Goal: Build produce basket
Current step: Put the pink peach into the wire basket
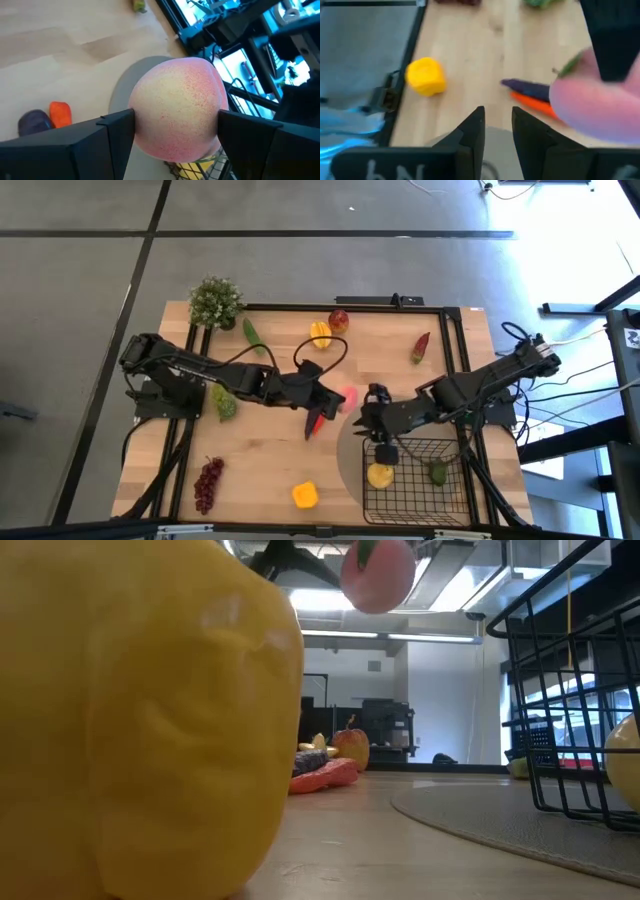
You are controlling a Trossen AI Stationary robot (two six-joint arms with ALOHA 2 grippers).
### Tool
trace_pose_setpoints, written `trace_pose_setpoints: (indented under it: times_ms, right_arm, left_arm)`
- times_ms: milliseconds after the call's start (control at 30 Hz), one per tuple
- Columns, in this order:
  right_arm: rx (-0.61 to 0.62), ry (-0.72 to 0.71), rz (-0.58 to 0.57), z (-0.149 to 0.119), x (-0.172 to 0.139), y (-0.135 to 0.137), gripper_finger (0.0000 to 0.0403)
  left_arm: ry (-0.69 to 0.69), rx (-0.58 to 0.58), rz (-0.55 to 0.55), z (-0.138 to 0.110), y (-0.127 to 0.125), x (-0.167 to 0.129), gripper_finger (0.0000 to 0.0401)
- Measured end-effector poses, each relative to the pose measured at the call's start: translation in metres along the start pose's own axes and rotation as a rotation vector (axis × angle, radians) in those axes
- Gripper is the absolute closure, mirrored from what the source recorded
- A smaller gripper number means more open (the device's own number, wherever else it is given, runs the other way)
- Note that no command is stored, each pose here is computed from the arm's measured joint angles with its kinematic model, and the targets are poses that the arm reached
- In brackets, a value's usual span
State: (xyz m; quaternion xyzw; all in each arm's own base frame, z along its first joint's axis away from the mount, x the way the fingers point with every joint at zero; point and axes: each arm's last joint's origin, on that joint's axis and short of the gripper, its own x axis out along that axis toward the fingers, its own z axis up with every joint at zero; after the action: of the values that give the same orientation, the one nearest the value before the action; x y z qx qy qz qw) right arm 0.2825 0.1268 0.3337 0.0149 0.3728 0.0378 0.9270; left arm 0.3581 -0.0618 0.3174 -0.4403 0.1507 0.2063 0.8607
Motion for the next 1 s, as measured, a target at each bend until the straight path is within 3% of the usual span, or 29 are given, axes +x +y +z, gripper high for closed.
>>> trace_pose_setpoints:
  times_ms: [233,533,700,1000]
  right_arm:
    - [-0.018,-0.018,-0.133,-0.002,0.017,0.006,0.0313]
    - [0.113,-0.109,-0.258,0.001,0.014,0.006,0.0313]
    - [0.188,-0.123,-0.271,0.0,0.015,0.006,0.0313]
    - [0.15,-0.146,-0.32,0.002,0.034,0.009,0.0313]
  left_arm:
    - [0.006,0.007,0.021,0.001,0.003,0.001,0.0171]
    - [0.026,0.008,0.053,-0.005,0.005,-0.001,0.0171]
    - [0.009,0.01,0.059,-0.005,0.004,-0.001,0.0171]
    - [0.004,0.01,0.054,-0.005,0.004,-0.001,0.0171]
